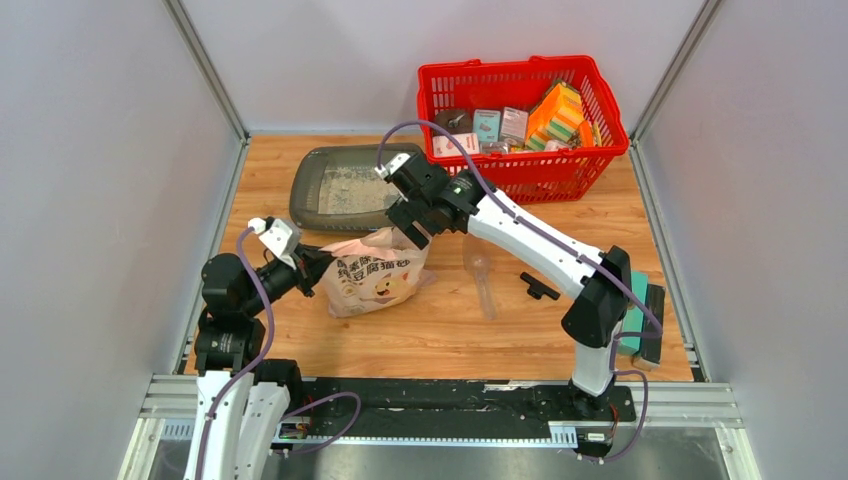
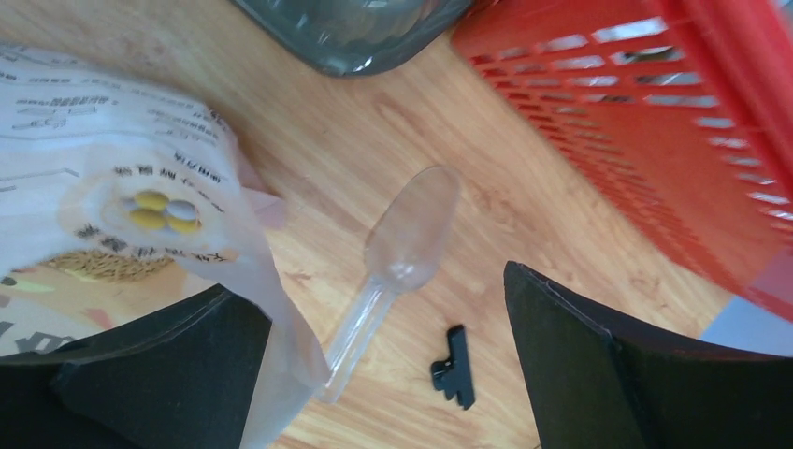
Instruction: Fill the litter box with clean litter
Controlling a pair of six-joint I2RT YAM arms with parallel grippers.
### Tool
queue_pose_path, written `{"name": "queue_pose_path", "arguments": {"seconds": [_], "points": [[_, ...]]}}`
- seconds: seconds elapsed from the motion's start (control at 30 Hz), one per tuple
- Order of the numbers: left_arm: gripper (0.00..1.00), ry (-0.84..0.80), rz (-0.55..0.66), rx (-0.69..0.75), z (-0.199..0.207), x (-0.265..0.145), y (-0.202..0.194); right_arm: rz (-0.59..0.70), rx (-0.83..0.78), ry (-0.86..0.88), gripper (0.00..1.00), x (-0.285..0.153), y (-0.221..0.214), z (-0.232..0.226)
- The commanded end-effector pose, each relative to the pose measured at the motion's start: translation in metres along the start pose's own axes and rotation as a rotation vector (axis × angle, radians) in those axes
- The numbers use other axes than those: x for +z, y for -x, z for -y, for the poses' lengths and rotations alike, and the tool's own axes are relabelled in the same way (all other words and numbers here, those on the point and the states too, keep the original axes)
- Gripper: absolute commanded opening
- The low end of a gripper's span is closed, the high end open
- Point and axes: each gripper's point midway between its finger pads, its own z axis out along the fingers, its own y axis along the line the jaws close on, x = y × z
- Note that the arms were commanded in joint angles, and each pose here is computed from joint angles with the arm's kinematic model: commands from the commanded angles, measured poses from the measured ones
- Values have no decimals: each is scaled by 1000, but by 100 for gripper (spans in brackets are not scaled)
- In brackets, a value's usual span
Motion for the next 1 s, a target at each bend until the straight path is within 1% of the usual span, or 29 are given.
{"name": "queue_pose_path", "arguments": {"seconds": [0.0,0.03,0.13,0.2,0.23,0.27,0.33,0.37,0.4,0.43,0.47,0.5,0.57,0.6,0.63,0.73,0.97], "points": [[0,-41,210,167,17,-9,68,220,-13,-96,96,-53,55,34],[0,-38,199,165,16,-9,67,287,-28,-129,96,-72,73,42],[0,-31,179,175,15,-9,63,370,-38,-143,100,-102,89,53],[0,-28,166,179,13,-9,60,368,-43,-120,100,-104,82,56],[0,-24,154,180,12,-8,57,379,-5,-97,100,-110,75,66],[0,-19,150,181,11,-9,56,310,-18,-68,100,-90,53,62],[0,-15,137,182,9,-7,54,219,8,12,100,-69,18,71],[0,-11,136,181,8,-7,54,110,3,42,100,-47,-21,67],[0,-5,133,177,6,-6,55,59,10,89,100,-37,-41,64],[0,-3,131,178,5,-6,55,-38,29,105,100,-24,-72,71],[0,6,132,176,3,-5,56,-99,39,116,100,-15,-90,70],[0,9,130,173,2,-4,58,-175,52,157,100,-4,-119,60],[0,17,124,168,-1,-4,57,-222,120,187,100,4,-140,56],[0,20,123,167,-2,-3,58,-282,152,209,100,11,-161,44],[0,21,124,167,-2,-3,59,-293,181,251,100,14,-166,33],[0,26,119,162,-3,-3,58,-360,270,296,98,22,-184,13],[0,40,108,192,-2,-8,53,-443,343,344,96,37,-194,-12]]}}
